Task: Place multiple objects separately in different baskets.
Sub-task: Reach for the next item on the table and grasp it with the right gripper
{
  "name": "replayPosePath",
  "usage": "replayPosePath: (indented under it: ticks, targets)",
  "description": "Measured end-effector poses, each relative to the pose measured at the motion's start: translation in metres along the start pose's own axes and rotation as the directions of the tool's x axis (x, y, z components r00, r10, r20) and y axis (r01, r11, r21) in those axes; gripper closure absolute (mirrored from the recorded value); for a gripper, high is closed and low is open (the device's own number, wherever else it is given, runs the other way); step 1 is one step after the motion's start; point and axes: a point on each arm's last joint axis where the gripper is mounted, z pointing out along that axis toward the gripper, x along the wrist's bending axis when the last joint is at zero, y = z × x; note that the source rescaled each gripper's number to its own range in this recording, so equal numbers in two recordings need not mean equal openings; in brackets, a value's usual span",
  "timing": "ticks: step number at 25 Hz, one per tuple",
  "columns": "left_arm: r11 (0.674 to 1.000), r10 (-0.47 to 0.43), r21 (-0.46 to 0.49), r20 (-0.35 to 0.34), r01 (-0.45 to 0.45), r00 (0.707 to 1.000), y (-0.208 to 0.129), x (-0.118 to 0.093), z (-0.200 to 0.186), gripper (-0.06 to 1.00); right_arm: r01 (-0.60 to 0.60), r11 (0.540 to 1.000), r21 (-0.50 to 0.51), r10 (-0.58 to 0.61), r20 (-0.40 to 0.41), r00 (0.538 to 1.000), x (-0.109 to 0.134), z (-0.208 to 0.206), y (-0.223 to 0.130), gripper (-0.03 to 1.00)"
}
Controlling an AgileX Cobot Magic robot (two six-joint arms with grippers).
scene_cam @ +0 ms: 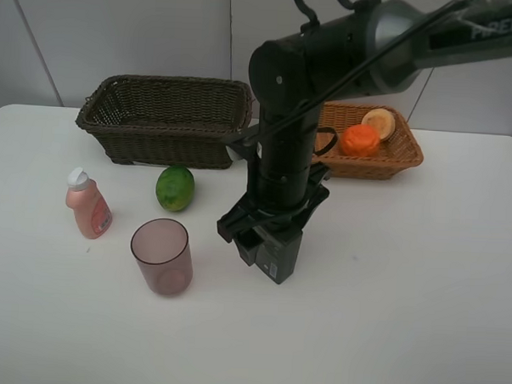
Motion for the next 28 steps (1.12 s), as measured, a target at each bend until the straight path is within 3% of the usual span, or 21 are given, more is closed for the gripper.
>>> replayPosePath:
  ticks: [20, 24, 28]
  targets:
    - [1.0, 0.0, 0.0, 0.0, 0.0, 1.0, 0.0, 0.0, 0.0, -0.06, 0.0, 1.0, -0.028, -0.001, -0.004, 1.0, 0.0005, 0.0047, 0.0004, 0.04]
    - [1.0, 0.0, 0.0, 0.0, 0.0, 1.0, 0.0, 0.0, 0.0, -0.06, 0.0, 1.0, -0.03, -0.001, -0.004, 1.0, 0.0005, 0.0047, 0.0007, 0.15]
    - [1.0, 0.0, 0.0, 0.0, 0.0, 1.0, 0.0, 0.0, 0.0, -0.06, 0.0, 1.0, -0.031, 0.0, -0.005, 1.0, 0.0006, 0.0047, 0.0008, 0.37]
